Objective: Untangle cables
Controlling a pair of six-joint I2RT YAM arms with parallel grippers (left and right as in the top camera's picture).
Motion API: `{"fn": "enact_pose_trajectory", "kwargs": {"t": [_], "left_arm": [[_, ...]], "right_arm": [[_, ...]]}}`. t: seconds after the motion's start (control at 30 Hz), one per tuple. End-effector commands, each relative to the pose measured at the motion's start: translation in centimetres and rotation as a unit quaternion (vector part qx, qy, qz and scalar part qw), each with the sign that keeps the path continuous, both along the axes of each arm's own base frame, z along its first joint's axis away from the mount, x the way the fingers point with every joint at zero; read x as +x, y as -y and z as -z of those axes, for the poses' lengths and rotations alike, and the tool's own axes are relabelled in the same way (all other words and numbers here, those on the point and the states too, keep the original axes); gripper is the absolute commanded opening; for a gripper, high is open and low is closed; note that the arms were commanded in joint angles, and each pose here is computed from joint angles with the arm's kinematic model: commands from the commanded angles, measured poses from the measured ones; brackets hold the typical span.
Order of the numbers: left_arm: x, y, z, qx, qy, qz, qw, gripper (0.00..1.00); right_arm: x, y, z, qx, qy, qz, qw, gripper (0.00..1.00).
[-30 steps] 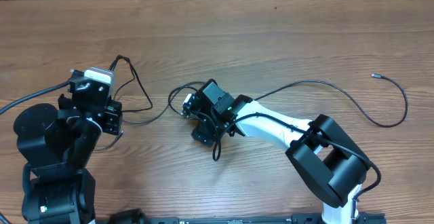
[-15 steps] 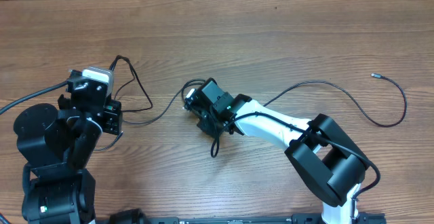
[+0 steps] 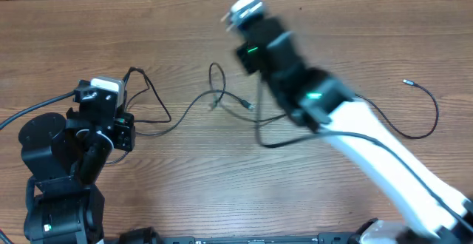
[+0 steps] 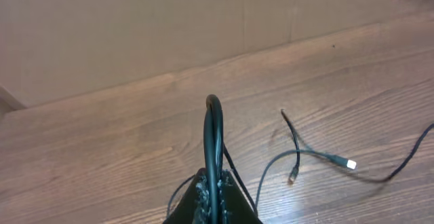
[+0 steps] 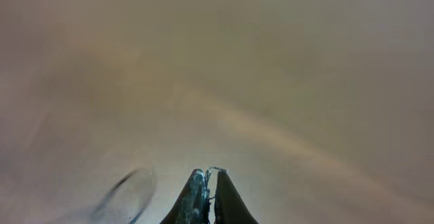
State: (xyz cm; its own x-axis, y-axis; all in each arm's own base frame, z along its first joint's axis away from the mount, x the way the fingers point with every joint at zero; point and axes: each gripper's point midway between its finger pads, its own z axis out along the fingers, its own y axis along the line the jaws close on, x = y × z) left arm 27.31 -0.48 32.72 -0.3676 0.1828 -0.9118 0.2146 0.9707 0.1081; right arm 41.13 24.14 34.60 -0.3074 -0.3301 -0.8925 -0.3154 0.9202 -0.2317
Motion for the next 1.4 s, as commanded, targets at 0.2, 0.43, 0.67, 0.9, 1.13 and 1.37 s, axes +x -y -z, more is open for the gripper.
{"fn": "enact_pose_trajectory", "kwargs": {"t": [0.2,0.43,0.67,0.9,1.13,1.37], "left_arm": [[-0.6,1.9,-1.5,-0.026,0.019,0.05,0.998,0.04],[-0.5,1.9,-1.6,-0.032,0.021,0.048,0.998,0.04],[-0.5,1.9,-1.7,-0.031,0.023,0.047,0.998,0.04],[-0.4,1.7,-1.8,-0.029,0.024,0.044,0.998,0.04],[-0.4,1.7,-1.8,-0.029,0.024,0.044,0.998,0.04],[-0.4,1.7,-1.7,-0.029,0.024,0.044,0.998,0.04]], "right_arm": [[-1.1,12.9,-3.5,0.046,-0.036,0.061,0.996,0.04],[-5.0,4.9,6.9,0.102,-0.265,-0.141,0.948,0.7],[-6.3,-2.0,17.7,0.089,-0.389,-0.236,0.886,0.9],[-9.3,-7.8,22.6,0.024,-0.4,-0.336,0.853,0.9],[-10.0,-10.3,28.1,-0.045,-0.404,-0.337,0.849,0.9],[-7.5,-8.8,32.5,-0.099,-0.399,-0.283,0.867,0.89]]}}
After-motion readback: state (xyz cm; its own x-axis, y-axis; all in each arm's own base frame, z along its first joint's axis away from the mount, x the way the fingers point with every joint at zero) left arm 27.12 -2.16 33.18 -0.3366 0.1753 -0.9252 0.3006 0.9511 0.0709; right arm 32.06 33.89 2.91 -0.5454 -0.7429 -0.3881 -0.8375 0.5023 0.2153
